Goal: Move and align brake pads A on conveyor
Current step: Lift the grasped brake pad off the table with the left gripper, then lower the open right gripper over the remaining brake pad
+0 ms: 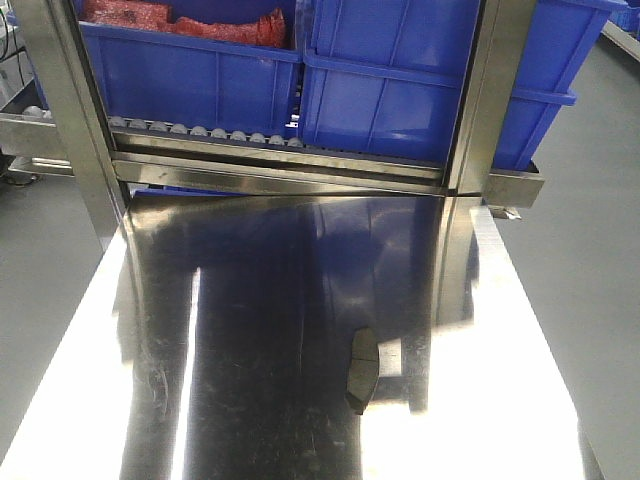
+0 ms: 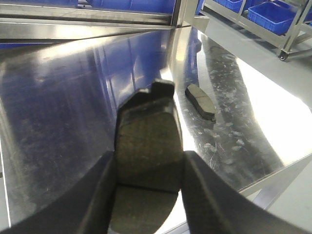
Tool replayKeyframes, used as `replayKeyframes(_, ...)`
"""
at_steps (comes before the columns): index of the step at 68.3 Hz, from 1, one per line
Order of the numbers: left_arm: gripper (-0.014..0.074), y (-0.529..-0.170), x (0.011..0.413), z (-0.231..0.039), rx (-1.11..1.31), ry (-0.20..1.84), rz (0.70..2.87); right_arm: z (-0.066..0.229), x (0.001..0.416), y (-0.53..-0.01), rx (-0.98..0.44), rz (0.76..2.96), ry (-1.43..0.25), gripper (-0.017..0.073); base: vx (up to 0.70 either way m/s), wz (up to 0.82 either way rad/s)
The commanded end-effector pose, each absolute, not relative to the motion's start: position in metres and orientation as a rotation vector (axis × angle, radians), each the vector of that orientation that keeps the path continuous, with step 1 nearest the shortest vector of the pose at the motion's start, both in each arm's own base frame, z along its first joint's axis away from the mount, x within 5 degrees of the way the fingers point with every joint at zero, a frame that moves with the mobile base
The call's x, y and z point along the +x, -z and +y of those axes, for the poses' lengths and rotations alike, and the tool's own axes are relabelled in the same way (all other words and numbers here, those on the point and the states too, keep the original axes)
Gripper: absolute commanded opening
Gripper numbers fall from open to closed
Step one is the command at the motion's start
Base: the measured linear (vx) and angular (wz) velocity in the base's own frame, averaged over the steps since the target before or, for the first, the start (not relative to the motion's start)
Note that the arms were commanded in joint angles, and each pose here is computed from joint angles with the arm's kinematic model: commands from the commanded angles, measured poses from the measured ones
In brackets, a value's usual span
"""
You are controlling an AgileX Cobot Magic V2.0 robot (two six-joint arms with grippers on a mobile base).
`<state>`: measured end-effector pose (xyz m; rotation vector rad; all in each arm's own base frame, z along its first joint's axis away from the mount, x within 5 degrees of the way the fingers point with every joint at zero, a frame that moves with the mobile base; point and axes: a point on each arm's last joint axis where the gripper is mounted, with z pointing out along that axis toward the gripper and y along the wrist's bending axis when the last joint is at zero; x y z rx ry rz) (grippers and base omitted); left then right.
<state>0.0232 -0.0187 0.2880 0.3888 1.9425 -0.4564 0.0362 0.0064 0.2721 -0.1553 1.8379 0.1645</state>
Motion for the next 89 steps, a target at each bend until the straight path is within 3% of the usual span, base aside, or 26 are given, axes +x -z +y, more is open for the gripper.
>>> replayKeyframes(1, -0.0006, -0.304, 0.025, -0.02, 0.356, 0.499, 1.84, 0.007, 0.038, -0.286, -0.161, 1.747, -0.156, 0.0466, 0.0, 0.0)
replayKeyframes(35, -0.0006, -0.304, 0.024, -0.02, 0.356, 0.499, 1.84, 0.011, 0.053, -0.296, -0.161, 1.832, -0.17, 0.0456, 0.0, 0.0)
replayKeyframes(63, -0.0006, -0.304, 0.024, -0.02, 0.356, 0.499, 1.841, 0.043, 0.157, -0.304, -0.109, 2.309, -0.289, 0.0449, 0.0, 0.0)
replayKeyframes(89, -0.0006, -0.304, 0.024, -0.02, 0.356, 0.499, 1.841, 0.068, 0.251, -0.258, -0.043, 2.725, -0.282, 0.0449, 0.0, 0.0)
